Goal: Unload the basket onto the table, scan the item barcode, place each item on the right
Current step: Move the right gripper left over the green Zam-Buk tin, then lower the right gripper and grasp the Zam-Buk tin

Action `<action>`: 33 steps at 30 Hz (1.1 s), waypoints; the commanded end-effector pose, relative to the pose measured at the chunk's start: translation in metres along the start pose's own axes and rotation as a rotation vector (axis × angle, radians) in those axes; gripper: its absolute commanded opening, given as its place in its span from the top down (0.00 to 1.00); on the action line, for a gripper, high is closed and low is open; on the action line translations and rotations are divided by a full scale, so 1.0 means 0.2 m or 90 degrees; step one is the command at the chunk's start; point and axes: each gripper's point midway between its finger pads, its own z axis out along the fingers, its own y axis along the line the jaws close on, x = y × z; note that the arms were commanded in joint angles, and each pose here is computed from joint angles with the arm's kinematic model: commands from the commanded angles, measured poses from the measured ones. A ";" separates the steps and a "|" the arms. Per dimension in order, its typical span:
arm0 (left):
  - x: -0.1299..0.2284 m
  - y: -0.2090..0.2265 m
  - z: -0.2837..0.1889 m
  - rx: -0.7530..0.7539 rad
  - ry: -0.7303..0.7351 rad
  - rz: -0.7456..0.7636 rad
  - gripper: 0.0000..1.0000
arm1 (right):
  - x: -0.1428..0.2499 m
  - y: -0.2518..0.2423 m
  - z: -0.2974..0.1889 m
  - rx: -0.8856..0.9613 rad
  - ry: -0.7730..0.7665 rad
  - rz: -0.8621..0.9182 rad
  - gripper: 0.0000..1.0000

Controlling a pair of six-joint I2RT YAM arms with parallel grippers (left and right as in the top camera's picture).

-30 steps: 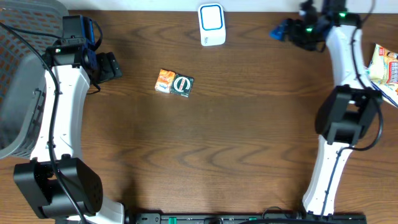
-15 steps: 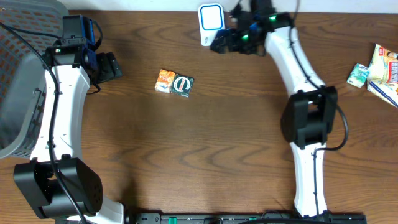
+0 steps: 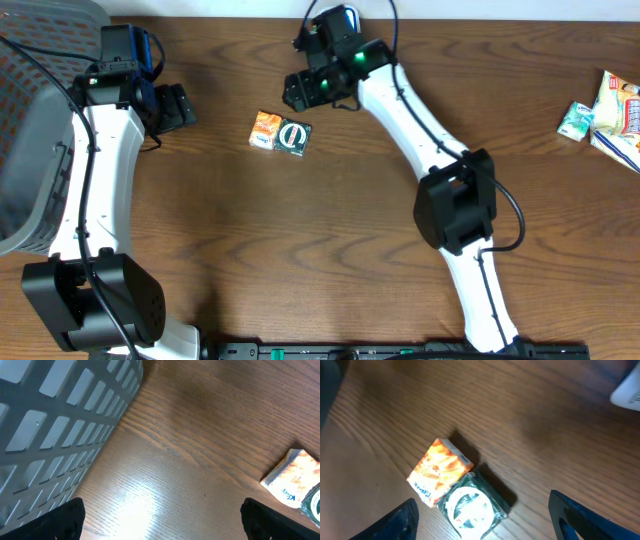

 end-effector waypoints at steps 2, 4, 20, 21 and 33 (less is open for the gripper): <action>0.02 0.00 0.02 -0.002 0.011 0.006 0.03 | 0.00 0.03 0.01 0.060 -0.009 -0.021 0.19; 0.02 0.00 0.02 -0.002 0.011 0.006 0.02 | 0.00 0.04 0.01 0.069 -0.009 -0.027 0.15; 0.02 0.00 0.02 -0.002 0.011 0.006 0.02 | 0.16 0.00 0.15 0.095 0.023 0.042 0.20; 0.02 0.00 0.02 -0.002 0.011 0.006 0.02 | 0.16 -0.01 0.16 0.095 0.022 0.057 0.20; 0.02 0.00 0.02 -0.002 0.010 0.006 0.02 | 0.21 -0.05 0.22 0.113 0.016 0.128 0.23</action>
